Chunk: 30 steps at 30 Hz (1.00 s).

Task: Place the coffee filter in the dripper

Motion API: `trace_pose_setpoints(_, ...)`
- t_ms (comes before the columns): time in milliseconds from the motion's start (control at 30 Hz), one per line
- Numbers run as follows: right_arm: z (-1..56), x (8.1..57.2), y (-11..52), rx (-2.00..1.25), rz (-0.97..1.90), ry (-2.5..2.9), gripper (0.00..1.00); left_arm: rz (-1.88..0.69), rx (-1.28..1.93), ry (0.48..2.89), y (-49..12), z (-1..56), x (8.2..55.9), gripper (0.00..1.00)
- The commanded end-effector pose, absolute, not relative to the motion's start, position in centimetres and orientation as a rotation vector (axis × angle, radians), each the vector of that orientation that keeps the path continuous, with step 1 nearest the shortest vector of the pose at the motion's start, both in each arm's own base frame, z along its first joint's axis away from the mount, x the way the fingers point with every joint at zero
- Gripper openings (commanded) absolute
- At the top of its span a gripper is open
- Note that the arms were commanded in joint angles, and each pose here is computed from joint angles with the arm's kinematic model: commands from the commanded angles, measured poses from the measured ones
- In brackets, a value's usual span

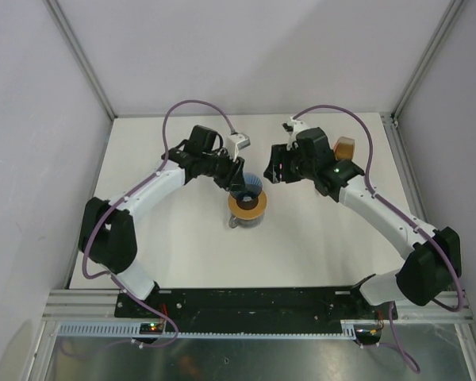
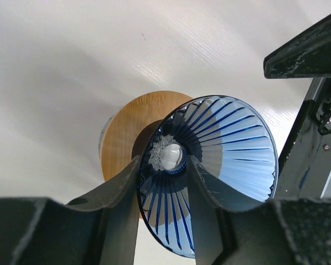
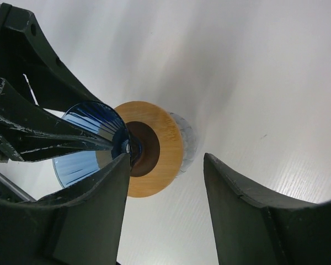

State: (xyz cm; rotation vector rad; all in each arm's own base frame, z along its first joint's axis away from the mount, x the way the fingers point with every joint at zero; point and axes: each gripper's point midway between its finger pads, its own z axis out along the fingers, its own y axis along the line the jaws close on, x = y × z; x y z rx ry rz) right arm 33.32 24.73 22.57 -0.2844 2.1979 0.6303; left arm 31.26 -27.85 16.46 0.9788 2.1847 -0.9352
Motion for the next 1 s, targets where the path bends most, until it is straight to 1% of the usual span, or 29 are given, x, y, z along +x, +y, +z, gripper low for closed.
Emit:
trace_pose_setpoints(0,24.3,34.0,25.8,-0.301,0.664,2.137,0.61,-0.934,0.981,2.138,-28.4,18.3,31.7,0.42)
trace_pose_setpoints(100,24.4,34.0,25.4,-0.293,0.654,2.136,0.62,-0.915,0.978,2.126,-28.3,18.8,32.0,0.46)
trace_pose_setpoints(200,24.5,34.8,23.2,-0.218,0.609,2.150,0.63,-0.879,0.972,2.097,-28.1,20.0,32.5,0.51)
trace_pose_setpoints(300,24.3,36.0,19.2,-0.099,0.463,2.164,0.62,-0.836,0.965,2.065,-27.8,21.3,33.0,0.56)
trace_pose_setpoints(400,24.1,36.6,14.9,0.012,0.326,2.171,0.62,-0.789,0.950,2.056,-27.1,21.8,33.4,0.59)
trace_pose_setpoints(567,22.1,37.0,6.3,0.245,0.135,2.164,0.54,-0.752,0.904,2.047,-25.6,22.8,34.0,0.62)
trace_pose_setpoints(667,20.1,36.6,2.5,0.344,0.040,2.146,0.49,-0.727,0.886,2.022,-24.5,23.9,34.3,0.63)
trace_pose_setpoints(767,18.0,36.4,1.3,0.374,0.023,2.151,0.48,-0.702,0.858,2.013,-23.2,24.4,34.7,0.66)
trace_pose_setpoints(967,15.2,37.3,2.0,0.340,0.066,2.188,0.51,-0.663,0.825,2.028,-21.5,24.0,35.0,0.69)
